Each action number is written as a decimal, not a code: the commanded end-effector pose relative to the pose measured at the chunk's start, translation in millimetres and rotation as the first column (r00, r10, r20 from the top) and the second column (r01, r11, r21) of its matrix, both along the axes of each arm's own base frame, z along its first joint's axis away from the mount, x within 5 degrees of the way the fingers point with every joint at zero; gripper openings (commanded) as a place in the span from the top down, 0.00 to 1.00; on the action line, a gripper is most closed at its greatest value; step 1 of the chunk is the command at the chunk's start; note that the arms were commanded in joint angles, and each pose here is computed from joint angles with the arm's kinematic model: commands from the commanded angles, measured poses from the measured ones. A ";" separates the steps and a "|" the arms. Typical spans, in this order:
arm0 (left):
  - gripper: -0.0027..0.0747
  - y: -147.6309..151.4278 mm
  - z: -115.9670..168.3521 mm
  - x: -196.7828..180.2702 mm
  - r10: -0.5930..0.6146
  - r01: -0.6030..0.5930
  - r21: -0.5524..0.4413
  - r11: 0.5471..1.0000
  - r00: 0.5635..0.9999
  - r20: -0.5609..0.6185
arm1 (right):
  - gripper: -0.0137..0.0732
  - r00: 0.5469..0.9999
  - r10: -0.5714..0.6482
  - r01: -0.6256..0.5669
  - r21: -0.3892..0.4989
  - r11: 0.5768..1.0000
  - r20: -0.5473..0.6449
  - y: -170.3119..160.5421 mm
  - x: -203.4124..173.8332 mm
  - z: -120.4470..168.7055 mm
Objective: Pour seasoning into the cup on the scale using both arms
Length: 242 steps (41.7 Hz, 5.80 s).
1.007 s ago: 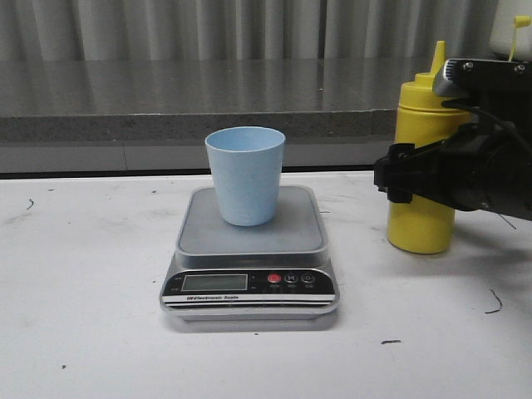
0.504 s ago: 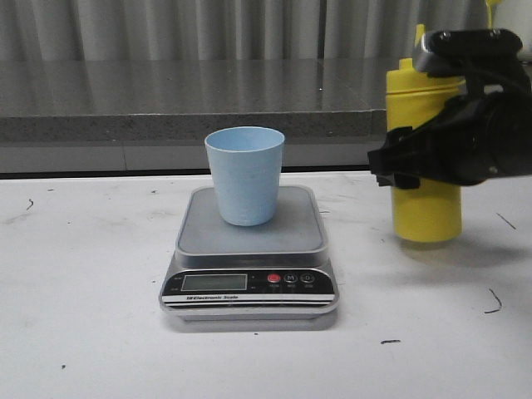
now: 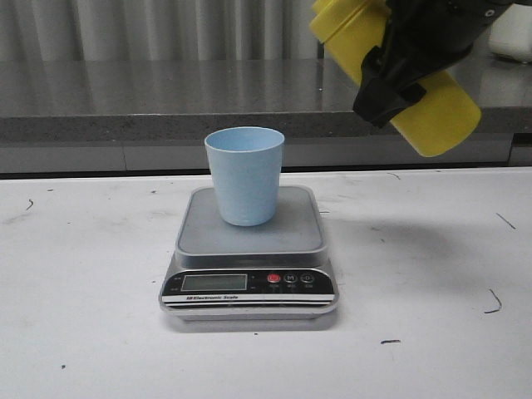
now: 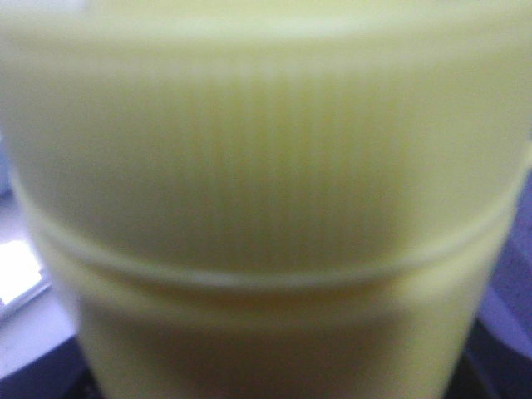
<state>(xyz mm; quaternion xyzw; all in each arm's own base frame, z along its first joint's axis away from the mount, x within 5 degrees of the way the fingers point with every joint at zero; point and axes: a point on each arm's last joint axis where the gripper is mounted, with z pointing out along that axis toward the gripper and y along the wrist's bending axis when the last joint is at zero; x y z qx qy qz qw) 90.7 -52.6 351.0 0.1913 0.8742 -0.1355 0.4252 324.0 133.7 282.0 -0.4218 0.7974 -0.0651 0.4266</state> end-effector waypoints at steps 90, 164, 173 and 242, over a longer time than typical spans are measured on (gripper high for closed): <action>0.50 -1.9 12.9 1.8 0.000 0.004 -0.054 0.999 0.997 0.075 | 0.42 0.966 0.112 0.045 -0.578 0.815 0.233 40.1 22.4 19.1; 0.50 -1.9 12.9 1.8 0.000 0.004 -0.054 0.999 0.997 0.075 | 0.42 0.867 -0.404 0.080 0.718 0.691 0.292 -73.6 3.5 -101.2; 0.50 -1.9 12.9 1.8 0.000 0.004 -0.054 0.999 0.997 0.075 | 0.37 0.862 -0.411 0.098 0.697 0.711 0.297 -74.9 6.5 -115.2; 0.50 -1.9 12.9 1.8 0.000 0.004 -0.054 0.999 0.997 0.075 | 0.09 0.876 -0.404 0.481 0.401 0.780 -0.263 -97.5 -208.6 67.7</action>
